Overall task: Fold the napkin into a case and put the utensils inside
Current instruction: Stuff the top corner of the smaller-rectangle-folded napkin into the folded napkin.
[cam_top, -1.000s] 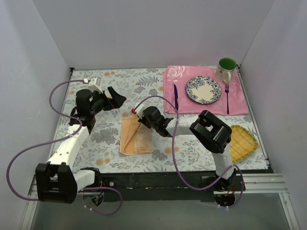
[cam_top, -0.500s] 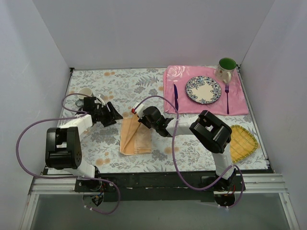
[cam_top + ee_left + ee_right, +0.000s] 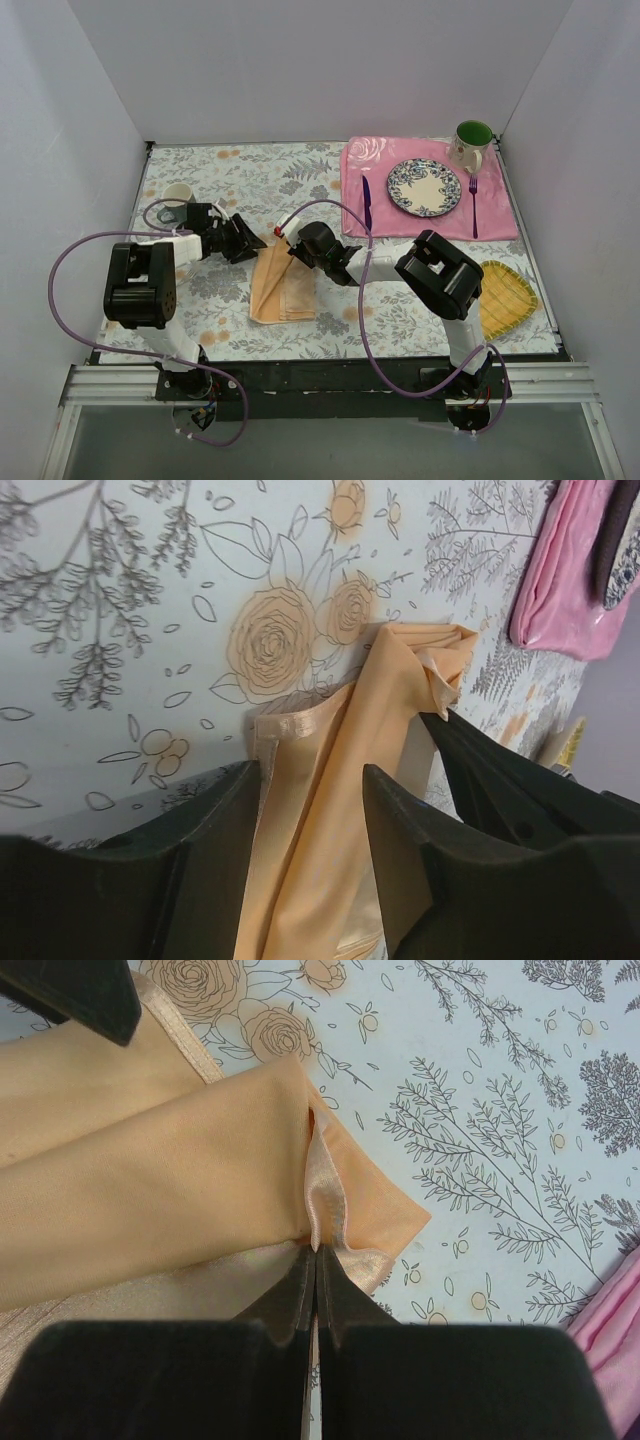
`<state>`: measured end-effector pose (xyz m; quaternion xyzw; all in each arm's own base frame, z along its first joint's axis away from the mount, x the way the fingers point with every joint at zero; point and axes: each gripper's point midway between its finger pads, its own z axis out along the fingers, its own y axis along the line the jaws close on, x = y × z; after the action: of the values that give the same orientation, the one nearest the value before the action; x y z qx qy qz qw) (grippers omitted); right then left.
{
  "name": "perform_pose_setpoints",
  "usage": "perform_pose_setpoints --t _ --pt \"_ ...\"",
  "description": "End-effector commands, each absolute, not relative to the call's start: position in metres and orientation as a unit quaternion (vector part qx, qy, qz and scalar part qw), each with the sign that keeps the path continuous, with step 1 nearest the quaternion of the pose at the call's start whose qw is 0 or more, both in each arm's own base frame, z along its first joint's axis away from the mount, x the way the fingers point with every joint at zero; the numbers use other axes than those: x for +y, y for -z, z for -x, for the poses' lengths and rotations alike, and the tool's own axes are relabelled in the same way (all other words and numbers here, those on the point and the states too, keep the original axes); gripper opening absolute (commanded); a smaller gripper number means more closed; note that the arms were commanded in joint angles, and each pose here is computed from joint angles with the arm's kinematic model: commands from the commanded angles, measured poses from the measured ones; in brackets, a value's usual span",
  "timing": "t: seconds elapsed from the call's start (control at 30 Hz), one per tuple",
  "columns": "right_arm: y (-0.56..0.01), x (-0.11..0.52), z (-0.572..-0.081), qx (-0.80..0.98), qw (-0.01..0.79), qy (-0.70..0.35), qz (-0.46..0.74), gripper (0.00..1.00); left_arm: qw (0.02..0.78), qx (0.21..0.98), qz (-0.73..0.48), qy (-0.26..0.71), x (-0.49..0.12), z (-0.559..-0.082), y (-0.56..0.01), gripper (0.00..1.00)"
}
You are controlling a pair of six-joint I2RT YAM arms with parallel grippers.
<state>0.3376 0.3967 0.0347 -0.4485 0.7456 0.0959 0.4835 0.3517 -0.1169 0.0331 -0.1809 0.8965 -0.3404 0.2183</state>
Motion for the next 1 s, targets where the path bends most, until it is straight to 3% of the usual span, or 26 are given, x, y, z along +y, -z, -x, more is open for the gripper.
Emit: perform_pose_setpoints --t 0.0,0.17,0.23,0.43,0.7,0.97 --pt "-0.048 0.407 -0.343 0.740 0.500 -0.110 0.436 0.01 0.162 0.902 0.186 0.354 -0.132 -0.324 -0.007 0.44" --pt "-0.047 0.408 -0.343 0.740 0.500 -0.111 0.437 0.01 0.193 0.883 0.164 0.396 -0.144 -0.329 -0.029 0.42" --pt "-0.047 0.409 -0.343 0.739 0.500 -0.112 0.437 0.01 0.246 0.847 0.107 0.458 -0.161 -0.330 -0.068 0.46" --pt "-0.047 0.408 -0.343 0.740 0.500 -0.111 0.436 0.01 0.232 0.829 0.092 0.501 -0.177 -0.321 -0.077 0.50" --pt "-0.048 0.407 -0.344 0.740 0.501 -0.108 0.436 0.01 0.204 0.846 0.156 0.468 -0.162 -0.312 -0.071 0.65" --pt "-0.049 0.408 -0.344 0.738 0.504 -0.108 0.435 0.01 0.141 0.872 0.248 0.397 -0.142 -0.287 -0.054 0.64"
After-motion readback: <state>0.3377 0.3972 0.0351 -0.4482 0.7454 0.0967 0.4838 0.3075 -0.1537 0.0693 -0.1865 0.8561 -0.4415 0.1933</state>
